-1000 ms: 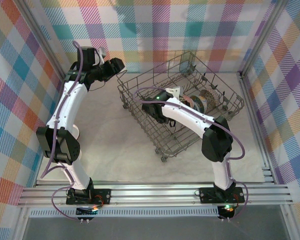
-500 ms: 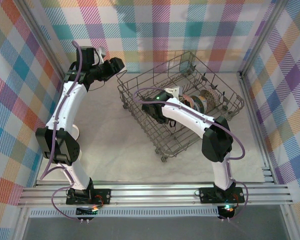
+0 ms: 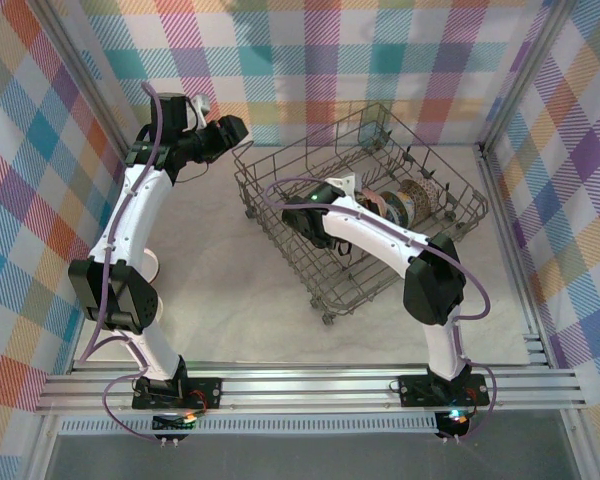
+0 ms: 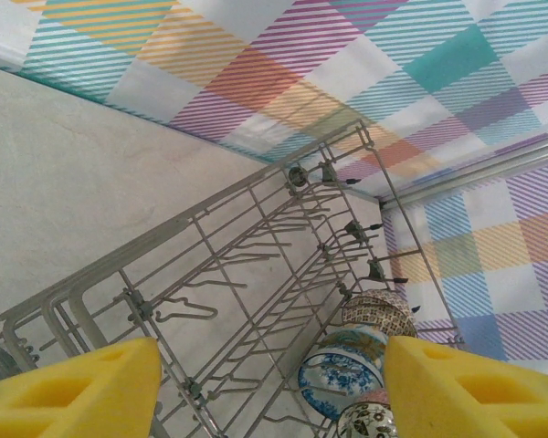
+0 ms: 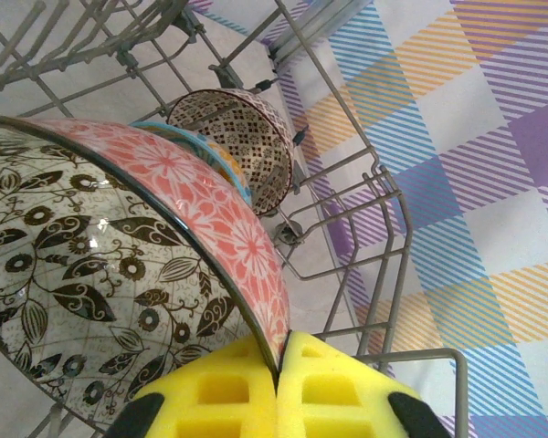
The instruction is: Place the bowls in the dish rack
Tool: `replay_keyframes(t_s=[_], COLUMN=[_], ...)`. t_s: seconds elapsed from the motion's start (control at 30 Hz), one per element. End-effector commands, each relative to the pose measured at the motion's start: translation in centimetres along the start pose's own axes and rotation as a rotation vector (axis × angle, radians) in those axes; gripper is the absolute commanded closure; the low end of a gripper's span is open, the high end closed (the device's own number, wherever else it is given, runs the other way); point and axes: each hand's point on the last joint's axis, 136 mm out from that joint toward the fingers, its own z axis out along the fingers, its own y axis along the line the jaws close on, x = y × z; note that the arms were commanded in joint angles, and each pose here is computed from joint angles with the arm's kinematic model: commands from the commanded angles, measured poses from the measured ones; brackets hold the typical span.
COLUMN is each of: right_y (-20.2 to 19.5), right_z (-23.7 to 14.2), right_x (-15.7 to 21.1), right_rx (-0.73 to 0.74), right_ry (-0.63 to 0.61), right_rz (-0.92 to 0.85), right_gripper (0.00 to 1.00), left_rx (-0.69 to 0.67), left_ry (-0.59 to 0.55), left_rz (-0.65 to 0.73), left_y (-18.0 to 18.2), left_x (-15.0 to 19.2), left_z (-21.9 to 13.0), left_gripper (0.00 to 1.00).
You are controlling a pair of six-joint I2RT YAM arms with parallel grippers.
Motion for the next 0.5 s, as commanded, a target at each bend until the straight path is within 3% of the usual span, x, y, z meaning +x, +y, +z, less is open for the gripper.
replay_keyframes(t_s=[0.0, 0.47], right_y=[0.11, -0.17], right_z=[-1.21, -1.55], right_x=[2.42, 2.29], right_rx=[0.108, 0.107], right_ry=[-0.016, -0.033], right_rz=[-0.357, -0.373], right_gripper=[1.00, 1.00], left_rx=[0.034, 0.039], left_ry=[-0.009, -0.003], left_rz=[0.027, 0.024], left_y=[-0.93, -0.89], left_x=[-0.25, -0.14], left_z=[-1.15, -0.87], left_gripper=[0.34, 0.34])
